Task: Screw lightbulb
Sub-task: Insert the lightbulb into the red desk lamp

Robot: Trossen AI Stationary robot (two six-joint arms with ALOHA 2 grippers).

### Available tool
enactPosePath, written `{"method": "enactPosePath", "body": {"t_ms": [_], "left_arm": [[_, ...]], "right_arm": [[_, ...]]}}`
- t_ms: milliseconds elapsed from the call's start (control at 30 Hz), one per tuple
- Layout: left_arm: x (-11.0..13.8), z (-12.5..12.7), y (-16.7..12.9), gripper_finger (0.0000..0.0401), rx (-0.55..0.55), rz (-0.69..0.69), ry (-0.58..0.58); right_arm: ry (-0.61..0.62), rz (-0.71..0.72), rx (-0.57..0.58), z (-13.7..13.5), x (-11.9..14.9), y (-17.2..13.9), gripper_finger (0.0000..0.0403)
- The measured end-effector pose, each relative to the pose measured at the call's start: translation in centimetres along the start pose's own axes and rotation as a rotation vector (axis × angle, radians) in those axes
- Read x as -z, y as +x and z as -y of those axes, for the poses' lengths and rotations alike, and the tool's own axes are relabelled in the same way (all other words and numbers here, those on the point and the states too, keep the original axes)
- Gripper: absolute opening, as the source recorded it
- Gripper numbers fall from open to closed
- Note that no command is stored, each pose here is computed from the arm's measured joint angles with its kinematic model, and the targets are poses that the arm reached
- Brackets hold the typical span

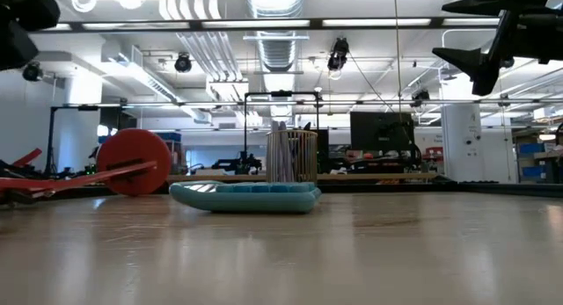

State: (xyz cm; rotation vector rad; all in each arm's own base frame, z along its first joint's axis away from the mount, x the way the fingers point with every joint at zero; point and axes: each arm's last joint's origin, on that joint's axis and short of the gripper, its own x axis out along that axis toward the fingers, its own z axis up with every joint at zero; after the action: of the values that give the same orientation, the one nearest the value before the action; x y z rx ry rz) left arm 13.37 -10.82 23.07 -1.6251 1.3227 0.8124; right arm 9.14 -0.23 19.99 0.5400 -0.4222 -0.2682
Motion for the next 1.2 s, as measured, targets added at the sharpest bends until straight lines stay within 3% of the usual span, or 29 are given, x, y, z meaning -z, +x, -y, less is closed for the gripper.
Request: {"method": "enactPosePath", "body": {"t_ms": [133,333,533,667,767,900,1067,1200], "left_arm": [[-0.3,-0.1,0.6,0.0228,0.066,0.002,-0.096],[0.8,1.2,0.4,0.0255,0.099,-0.021,-0.050],[3.6,3.5,-2.4,0.0261,0.182,-0.023,0.347],[5.9,5.1,-3.9,0.0261,0.237,0.039,0.684],[7.3,5.7,-3.7,0.0261,0.169,0.075,0.927],[8.4,5.7,-2.0,0.0261,-0.026,0.095,1.228],[9.1,5.4,0.2,0.0261,-0.123,0.111,1.357],[8.6,4.9,1.1,0.0261,-0.136,0.194,1.329]], "right_arm": [[0.000,0.000,0.000,0.0,0.0,0.0,0.0332],[0.001,0.000,-0.001,0.0,0.0,0.0,0.0332],[-0.039,-0.023,0.010,0.1,0.2,0.0,0.0332],[-0.085,-0.045,0.019,0.2,0.5,0.0,0.0332],[-0.087,-0.049,0.021,0.2,0.5,0.0,0.0332],[-0.084,-0.049,0.021,0.2,0.5,0.0,0.0332],[-0.053,-0.048,0.021,0.2,0.5,0.0,0.0332],[-0.011,-0.048,0.022,0.2,0.5,0.0,0.0332]]}}
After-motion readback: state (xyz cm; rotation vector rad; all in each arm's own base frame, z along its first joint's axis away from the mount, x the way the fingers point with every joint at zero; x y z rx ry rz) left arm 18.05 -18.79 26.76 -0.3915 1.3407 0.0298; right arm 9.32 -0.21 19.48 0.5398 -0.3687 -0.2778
